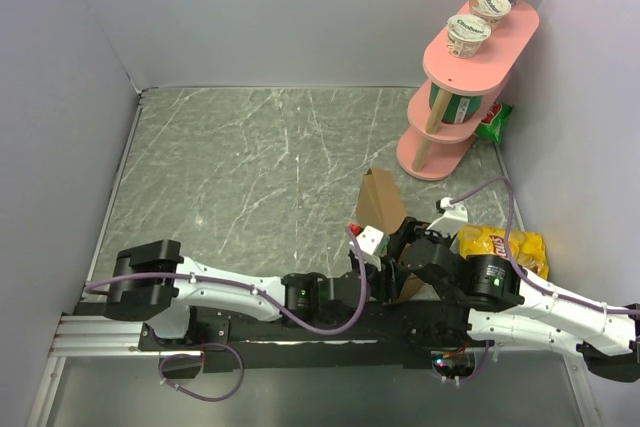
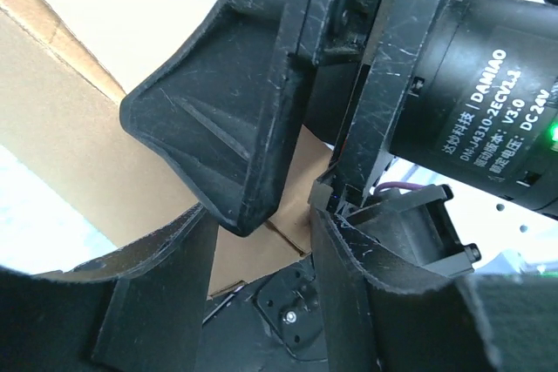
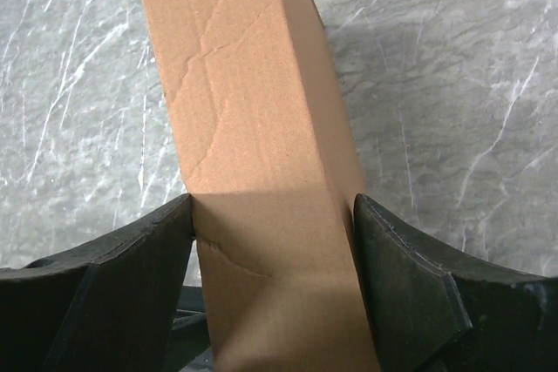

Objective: Fold the paper box

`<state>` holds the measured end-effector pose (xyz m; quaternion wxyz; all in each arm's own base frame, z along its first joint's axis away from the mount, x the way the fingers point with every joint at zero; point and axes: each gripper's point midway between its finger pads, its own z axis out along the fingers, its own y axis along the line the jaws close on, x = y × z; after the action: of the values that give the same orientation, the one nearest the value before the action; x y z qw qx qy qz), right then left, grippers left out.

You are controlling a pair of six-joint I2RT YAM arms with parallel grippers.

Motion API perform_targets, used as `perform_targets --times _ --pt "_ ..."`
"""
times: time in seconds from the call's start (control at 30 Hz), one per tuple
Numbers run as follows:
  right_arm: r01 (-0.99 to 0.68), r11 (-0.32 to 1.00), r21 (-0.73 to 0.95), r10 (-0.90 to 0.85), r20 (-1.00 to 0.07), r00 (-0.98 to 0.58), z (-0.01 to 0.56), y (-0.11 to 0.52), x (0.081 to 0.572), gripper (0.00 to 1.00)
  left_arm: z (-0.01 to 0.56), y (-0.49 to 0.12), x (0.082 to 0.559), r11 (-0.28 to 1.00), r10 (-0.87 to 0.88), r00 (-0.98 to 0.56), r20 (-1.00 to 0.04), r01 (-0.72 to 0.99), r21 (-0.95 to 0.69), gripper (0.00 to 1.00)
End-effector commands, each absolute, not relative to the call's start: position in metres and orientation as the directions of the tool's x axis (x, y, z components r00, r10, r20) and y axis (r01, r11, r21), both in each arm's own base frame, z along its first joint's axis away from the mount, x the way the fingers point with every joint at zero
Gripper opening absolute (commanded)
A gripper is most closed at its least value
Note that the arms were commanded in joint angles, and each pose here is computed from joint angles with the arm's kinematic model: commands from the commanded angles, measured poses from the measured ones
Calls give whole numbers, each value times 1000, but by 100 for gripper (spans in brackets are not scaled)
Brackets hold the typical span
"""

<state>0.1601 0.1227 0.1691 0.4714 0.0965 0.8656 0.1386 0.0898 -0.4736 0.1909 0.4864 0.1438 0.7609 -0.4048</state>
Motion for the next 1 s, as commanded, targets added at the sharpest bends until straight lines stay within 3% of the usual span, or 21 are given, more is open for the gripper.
perform_targets --times 0.0,0.4,0.5,0.63,0.73,0.97 --pt "15 974 225 186 -768 -612 138 121 150 76 52 -437 31 616 381 -464 -800 772 -155 52" --pt "3 972 234 192 -788 -585 151 124 156 80 15 -421 -2 532 555 -359 -751 847 -12 54" --pt "-13 969 245 194 -798 -570 161 127 158 83 33 -420 7 551 487 -384 -784 832 -65 68" --pt "-45 966 253 189 -817 -545 181 127 161 93 77 -428 20 551 369 -413 -832 819 -162 79" --pt "-72 963 261 185 -829 -528 196 128 162 99 107 -434 31 539 311 -402 -861 821 -188 85" --pt "-176 932 317 197 -850 -489 235 137 160 100 154 -432 62 517 170 -452 -876 797 -312 91"
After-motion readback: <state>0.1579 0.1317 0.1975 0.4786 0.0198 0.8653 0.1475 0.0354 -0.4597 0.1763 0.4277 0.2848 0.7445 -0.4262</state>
